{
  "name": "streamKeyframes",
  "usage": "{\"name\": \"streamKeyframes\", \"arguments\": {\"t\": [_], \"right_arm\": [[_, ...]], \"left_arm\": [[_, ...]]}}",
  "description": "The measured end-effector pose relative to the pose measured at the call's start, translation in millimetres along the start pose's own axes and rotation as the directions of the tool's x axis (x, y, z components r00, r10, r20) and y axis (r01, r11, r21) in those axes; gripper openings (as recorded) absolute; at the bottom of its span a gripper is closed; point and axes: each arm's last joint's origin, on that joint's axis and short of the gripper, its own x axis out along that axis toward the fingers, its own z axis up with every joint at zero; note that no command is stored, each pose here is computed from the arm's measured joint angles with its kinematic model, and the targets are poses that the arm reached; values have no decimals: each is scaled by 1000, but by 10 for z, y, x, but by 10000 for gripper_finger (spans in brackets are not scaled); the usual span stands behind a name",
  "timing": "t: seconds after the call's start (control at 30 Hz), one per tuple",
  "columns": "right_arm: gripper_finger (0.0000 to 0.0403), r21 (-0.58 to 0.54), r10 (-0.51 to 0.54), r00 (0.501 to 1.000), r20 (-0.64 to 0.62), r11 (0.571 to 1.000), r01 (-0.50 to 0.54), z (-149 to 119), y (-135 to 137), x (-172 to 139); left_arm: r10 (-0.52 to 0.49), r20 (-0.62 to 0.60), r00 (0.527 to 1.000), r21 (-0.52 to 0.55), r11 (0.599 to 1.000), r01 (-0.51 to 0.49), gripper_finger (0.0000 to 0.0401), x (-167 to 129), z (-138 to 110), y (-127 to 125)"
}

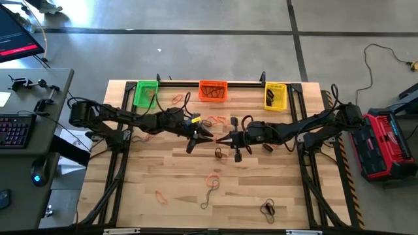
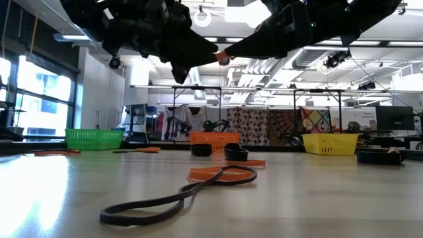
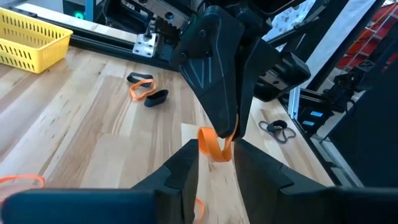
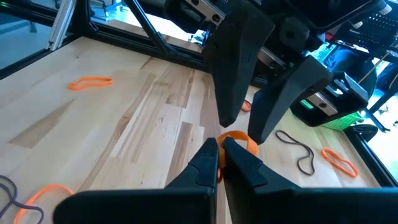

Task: Sort rubber bands into baskets
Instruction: Put the top right orange rubber band into the green bin

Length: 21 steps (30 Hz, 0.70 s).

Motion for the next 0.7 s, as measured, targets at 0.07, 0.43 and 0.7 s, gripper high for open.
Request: {"name": "streamKeyframes", "arguments": {"t": [0.07, 0.43, 0.7], "right_arm": [[0, 0, 0, 1000, 0, 1000, 0, 0, 0, 0], [0, 0, 0, 1000, 0, 1000, 0, 0, 0, 0], [0, 3, 4, 1000, 6, 1000, -4, 5, -1, 0]], "left_arm": [[-3, 0, 1000, -21, 1000, 3, 80, 0, 0, -1], [-23, -4, 1000, -20, 1000, 23, 119, 26, -17, -13], [-22, -44, 999, -48, 999, 20, 141, 250, -31, 31]]}}
